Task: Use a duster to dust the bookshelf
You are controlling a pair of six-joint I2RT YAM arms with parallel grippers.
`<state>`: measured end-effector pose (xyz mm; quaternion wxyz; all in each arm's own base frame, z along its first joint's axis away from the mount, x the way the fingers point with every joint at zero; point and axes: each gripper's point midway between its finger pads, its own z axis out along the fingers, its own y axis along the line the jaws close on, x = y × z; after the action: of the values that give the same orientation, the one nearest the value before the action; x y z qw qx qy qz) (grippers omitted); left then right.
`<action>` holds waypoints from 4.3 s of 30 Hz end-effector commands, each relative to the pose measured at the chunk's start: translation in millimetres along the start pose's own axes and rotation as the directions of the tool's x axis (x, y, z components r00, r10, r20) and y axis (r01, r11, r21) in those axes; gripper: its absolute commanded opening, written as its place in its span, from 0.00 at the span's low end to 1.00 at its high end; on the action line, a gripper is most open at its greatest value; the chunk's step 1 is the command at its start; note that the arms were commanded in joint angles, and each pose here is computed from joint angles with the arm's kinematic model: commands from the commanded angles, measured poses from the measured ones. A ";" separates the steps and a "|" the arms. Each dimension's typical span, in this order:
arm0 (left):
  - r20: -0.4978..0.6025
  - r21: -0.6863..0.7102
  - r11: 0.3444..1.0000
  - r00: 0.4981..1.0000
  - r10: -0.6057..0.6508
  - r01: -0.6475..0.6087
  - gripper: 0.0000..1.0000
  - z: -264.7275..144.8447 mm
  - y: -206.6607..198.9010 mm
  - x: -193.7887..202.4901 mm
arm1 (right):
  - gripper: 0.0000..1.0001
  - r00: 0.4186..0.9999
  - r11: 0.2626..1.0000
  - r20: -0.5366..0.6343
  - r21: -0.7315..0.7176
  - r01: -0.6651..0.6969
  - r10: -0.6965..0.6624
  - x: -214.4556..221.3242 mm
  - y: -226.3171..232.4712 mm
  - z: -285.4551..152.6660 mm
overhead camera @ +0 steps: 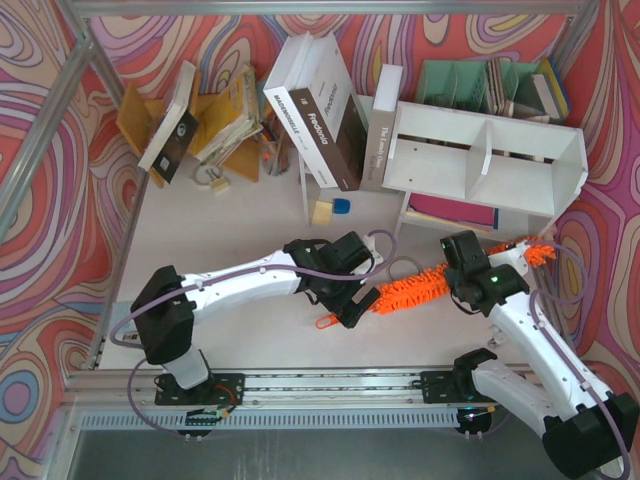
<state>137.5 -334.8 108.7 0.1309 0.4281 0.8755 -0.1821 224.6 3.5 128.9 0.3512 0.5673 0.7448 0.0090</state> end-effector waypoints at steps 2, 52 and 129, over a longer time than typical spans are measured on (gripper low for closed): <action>0.031 -0.093 0.995 0.999 0.041 -0.038 0.83 7.7 16.8 -10.6 | 0.00 0.998 0.997 0.042 -0.059 -0.040 0.043 -15.1 16.1 -11.0; 0.054 -0.210 0.962 0.980 0.193 -0.178 0.00 -36.4 -5.1 -3.7 | 0.76 0.989 0.988 0.148 -0.155 -0.005 0.028 -65.9 35.0 -62.3; 0.704 -0.388 0.855 0.710 0.032 0.345 0.00 -70.9 -9.1 -12.7 | 0.81 0.932 0.930 0.361 -0.332 0.155 -0.026 -142.0 74.2 -142.3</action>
<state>118.8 -346.1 175.1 0.5104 0.2766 0.8039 -0.1289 224.2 -33.5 339.5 0.5688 0.4492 0.6882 0.0329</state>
